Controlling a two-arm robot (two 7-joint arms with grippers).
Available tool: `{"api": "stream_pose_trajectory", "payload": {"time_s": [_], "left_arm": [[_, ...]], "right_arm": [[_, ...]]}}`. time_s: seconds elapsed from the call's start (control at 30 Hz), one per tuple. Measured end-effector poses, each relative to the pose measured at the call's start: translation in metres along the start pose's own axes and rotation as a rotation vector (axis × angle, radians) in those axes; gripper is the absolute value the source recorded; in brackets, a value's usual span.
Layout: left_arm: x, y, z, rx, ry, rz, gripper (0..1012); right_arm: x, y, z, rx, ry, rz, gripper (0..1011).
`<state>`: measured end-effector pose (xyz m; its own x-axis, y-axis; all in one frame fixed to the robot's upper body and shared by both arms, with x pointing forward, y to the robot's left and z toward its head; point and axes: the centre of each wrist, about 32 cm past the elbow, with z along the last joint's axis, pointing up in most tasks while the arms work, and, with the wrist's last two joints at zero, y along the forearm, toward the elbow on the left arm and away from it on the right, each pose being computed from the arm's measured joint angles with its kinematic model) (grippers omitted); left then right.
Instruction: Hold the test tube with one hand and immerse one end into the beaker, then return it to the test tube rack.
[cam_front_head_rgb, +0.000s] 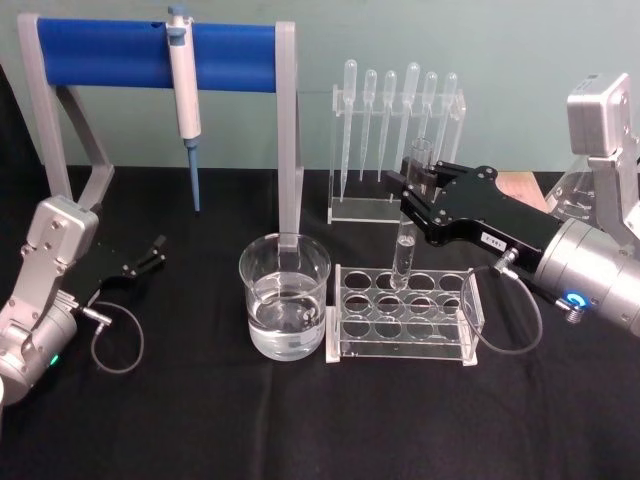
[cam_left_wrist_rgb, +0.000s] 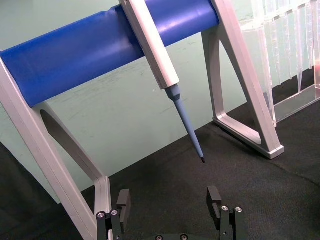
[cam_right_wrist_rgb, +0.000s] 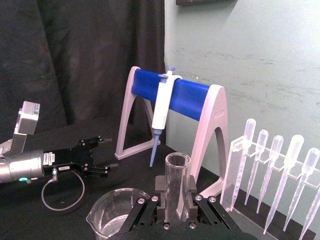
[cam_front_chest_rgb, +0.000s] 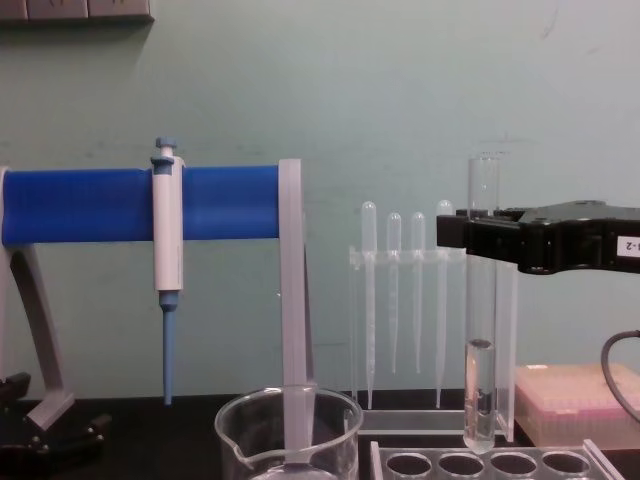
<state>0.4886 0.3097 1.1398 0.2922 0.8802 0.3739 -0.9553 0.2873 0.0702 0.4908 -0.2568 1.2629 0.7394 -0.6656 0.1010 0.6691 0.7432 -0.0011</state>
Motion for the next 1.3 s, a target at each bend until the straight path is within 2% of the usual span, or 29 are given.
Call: {"api": "stream_pose_trajectory", "payload": {"time_s": [1.3], "left_arm": [[0.0000,0.0000,0.0000,0.000,0.000,0.000,1000]], "right_arm": [[0.0000,0.0000,0.0000,0.000,0.000,0.000,225]]}}
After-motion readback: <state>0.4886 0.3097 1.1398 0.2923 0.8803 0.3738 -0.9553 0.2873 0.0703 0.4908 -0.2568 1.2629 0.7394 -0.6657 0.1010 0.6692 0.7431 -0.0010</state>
